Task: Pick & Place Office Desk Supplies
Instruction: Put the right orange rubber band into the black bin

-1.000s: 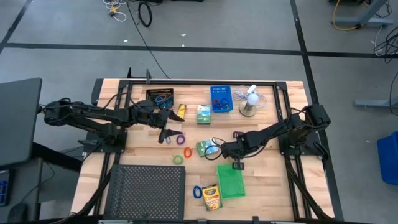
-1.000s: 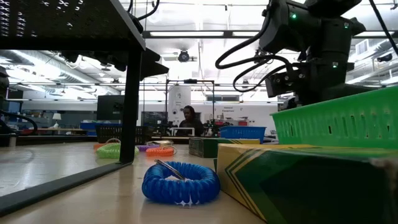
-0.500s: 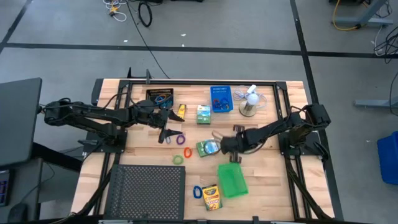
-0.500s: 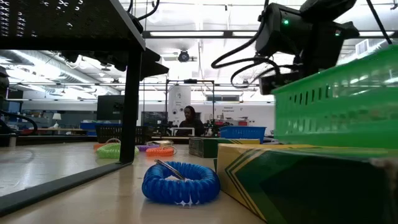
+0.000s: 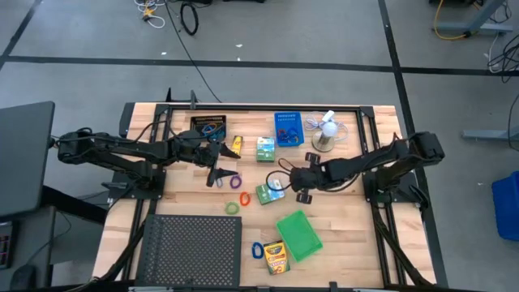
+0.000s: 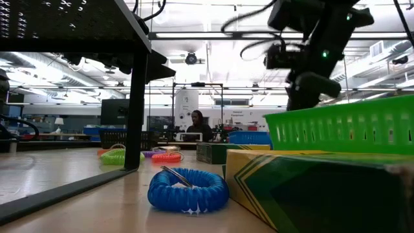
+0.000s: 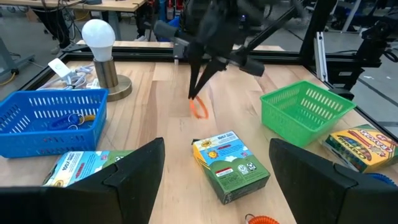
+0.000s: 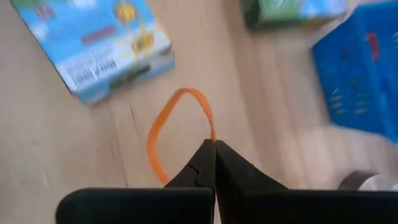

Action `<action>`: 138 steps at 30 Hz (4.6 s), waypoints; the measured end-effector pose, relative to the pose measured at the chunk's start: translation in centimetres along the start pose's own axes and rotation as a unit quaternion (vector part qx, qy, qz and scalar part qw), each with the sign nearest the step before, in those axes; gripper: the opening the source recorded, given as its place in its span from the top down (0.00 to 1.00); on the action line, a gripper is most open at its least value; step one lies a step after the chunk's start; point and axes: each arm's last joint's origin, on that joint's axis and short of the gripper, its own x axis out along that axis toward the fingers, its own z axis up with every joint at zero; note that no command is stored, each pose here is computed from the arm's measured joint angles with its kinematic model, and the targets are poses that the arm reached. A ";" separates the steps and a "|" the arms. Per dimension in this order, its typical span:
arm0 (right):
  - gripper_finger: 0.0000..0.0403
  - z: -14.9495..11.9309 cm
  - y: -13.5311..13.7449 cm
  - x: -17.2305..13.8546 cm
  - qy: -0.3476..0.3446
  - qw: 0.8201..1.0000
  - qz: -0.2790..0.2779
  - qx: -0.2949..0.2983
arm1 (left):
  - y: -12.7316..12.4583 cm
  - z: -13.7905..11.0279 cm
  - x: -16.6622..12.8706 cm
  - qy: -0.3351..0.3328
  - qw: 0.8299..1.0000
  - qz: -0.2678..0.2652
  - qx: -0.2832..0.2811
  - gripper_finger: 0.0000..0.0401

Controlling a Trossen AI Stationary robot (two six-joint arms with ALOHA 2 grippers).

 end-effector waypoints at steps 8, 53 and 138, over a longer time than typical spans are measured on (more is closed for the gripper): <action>1.00 3.3 -1.0 -2.1 -0.179 0.983 -0.027 0.019 | 0.0 0.8 0.0 -0.043 0.999 0.001 -0.021 0.26; 1.00 7.9 -5.0 -3.5 -0.391 0.917 -0.071 0.024 | 2.4 2.9 5.9 -0.132 0.978 0.098 -0.132 0.26; 0.51 5.2 -3.3 -1.4 -0.441 0.887 0.114 -0.075 | 10.1 -0.9 -6.5 0.230 0.868 0.411 -0.156 1.00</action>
